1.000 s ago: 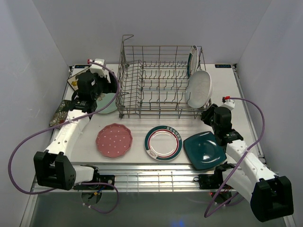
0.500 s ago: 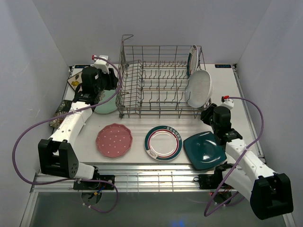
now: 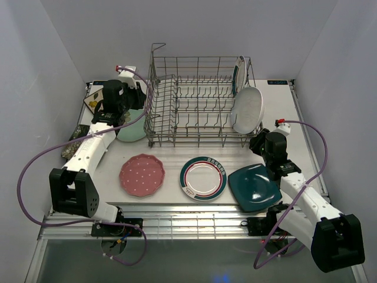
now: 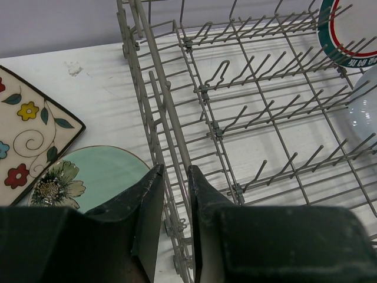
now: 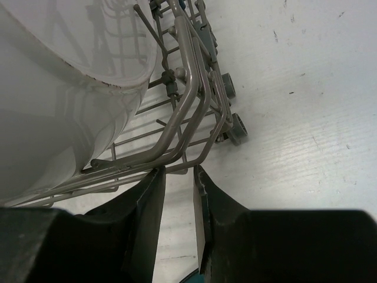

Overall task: Load the plates into the dish rack
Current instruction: Move the dish rack to the center of the board.

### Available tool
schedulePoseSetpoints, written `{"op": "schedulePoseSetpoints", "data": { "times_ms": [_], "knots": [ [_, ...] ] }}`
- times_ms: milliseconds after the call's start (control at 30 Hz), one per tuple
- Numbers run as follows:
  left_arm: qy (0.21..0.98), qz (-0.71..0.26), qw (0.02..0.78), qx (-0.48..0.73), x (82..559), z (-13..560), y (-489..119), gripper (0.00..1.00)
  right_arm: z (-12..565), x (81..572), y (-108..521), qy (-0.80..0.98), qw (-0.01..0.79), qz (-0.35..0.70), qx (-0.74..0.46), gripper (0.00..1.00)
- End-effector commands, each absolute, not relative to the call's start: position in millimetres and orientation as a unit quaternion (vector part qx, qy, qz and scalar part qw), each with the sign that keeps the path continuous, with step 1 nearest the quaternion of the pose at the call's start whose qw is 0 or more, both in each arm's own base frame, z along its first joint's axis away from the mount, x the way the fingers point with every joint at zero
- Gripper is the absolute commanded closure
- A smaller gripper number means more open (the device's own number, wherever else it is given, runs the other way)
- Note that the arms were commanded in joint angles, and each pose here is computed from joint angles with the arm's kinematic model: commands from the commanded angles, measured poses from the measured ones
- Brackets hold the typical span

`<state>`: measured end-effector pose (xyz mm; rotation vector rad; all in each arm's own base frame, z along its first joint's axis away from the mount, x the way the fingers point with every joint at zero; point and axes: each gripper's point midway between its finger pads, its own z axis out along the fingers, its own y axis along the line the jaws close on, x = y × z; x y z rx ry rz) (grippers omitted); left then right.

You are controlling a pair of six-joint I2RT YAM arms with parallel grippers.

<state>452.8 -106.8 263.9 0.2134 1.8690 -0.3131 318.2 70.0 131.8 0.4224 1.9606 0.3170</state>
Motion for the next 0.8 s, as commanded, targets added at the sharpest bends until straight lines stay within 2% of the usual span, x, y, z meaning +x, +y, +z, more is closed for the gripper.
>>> {"op": "schedulePoseSetpoints", "data": {
  "times_ms": [0,67,167,433,533,567,633,767],
  "knots": [
    [0.790,-0.141,0.589,0.096,455.6,279.1,-109.4,0.67,156.8,333.1,71.6,0.787,0.570,0.151,0.180,0.68],
    [0.791,-0.141,0.588,0.096,456.4,278.5,-109.6,0.67,156.4,333.7,72.1,0.787,0.570,0.152,0.180,0.69],
    [0.792,-0.145,0.584,0.099,456.6,276.7,-111.2,0.59,156.0,333.6,72.4,0.787,0.570,0.153,0.180,0.69],
    [0.800,-0.147,0.573,0.101,459.7,266.2,-112.9,0.60,157.2,332.0,71.2,0.786,0.571,0.152,0.182,0.69],
    [0.803,-0.144,0.570,0.100,462.1,262.0,-112.4,0.71,156.7,331.5,70.7,0.785,0.572,0.152,0.182,0.69],
    [0.804,-0.144,0.568,0.100,463.0,260.7,-112.6,0.85,156.6,331.7,70.8,0.786,0.572,0.151,0.182,0.69],
    [0.807,-0.142,0.565,0.098,465.5,258.0,-111.9,0.99,156.5,332.5,70.7,0.785,0.572,0.151,0.182,0.70],
    [0.807,-0.141,0.566,0.097,471.0,260.4,-112.3,1.00,154.8,335.9,70.1,0.787,0.570,0.146,0.183,0.70]
  ]
}}
